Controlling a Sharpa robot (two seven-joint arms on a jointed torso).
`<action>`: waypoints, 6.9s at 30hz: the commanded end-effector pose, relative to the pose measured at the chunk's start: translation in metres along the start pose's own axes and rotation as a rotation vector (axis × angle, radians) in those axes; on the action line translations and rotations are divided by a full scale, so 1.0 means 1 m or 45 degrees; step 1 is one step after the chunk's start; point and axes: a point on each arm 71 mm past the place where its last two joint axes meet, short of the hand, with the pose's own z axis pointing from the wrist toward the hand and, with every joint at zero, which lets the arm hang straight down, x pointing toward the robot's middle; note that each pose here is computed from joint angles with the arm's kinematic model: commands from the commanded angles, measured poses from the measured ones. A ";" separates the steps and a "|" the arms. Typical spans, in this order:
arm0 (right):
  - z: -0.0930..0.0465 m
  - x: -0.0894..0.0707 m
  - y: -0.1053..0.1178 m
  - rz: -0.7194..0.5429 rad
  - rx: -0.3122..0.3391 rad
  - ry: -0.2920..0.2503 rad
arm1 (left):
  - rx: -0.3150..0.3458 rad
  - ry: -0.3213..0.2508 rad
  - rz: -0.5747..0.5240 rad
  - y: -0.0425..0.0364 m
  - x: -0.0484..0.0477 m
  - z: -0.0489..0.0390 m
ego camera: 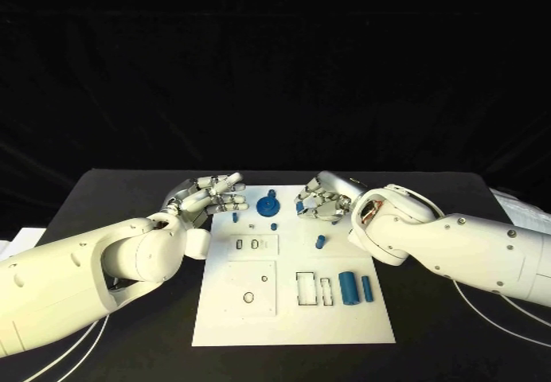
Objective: Assemble the parts on the task board
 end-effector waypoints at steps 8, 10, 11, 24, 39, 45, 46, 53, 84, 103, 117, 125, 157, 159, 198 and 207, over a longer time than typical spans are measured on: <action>0.008 0.035 0.033 -0.155 -0.023 0.054 | 0.014 0.019 0.000 -0.0011 0.0007 0.0018; 0.009 0.042 0.038 -0.162 -0.027 0.071 | 0.014 0.019 0.000 -0.0008 0.0010 0.0024; 0.009 0.045 0.040 -0.165 -0.028 0.079 | 0.014 0.020 -0.001 -0.0007 0.0012 0.0027; 0.013 0.071 0.056 -0.201 -0.036 0.163 | 0.014 0.023 -0.002 -0.0001 0.0026 0.0039; 0.014 0.084 0.063 -0.209 -0.045 0.196 | 0.012 0.027 -0.003 0.0000 0.0035 0.0038; 0.014 0.086 0.063 -0.213 -0.044 0.209 | 0.012 0.026 -0.003 0.0000 0.0033 0.0038; 0.014 0.086 0.063 -0.214 -0.044 0.213 | 0.012 0.026 -0.003 0.0000 0.0034 0.0038; 0.012 0.087 0.063 -0.226 -0.041 0.230 | 0.011 0.027 -0.003 0.0005 0.0037 0.0047; 0.012 0.085 0.065 -0.250 -0.076 0.170 | 0.004 0.025 -0.003 0.0009 0.0029 0.0051; -0.008 0.056 0.075 0.061 -0.341 -0.119 | -0.012 0.019 0.066 0.0017 -0.0025 0.0062; -0.038 -0.028 0.023 0.570 -0.281 -0.059 | -0.404 0.177 0.564 0.0133 -0.0051 0.0027; -0.047 -0.060 -0.009 0.744 -0.148 -0.135 | -0.703 0.201 1.151 -0.0052 -0.0096 0.0072; -0.043 -0.062 -0.022 0.705 -0.091 -0.115 | -0.888 0.285 1.673 0.0041 0.0330 0.0611; -0.043 -0.062 -0.022 0.704 -0.091 -0.115 | -0.895 0.294 1.680 0.0052 0.0341 0.0622; -0.040 -0.059 -0.021 0.705 -0.088 -0.097 | -0.960 0.403 1.723 0.0180 0.0484 0.0683; -0.039 -0.057 -0.021 0.706 -0.086 -0.084 | -0.971 0.414 1.713 0.0188 0.0481 0.0686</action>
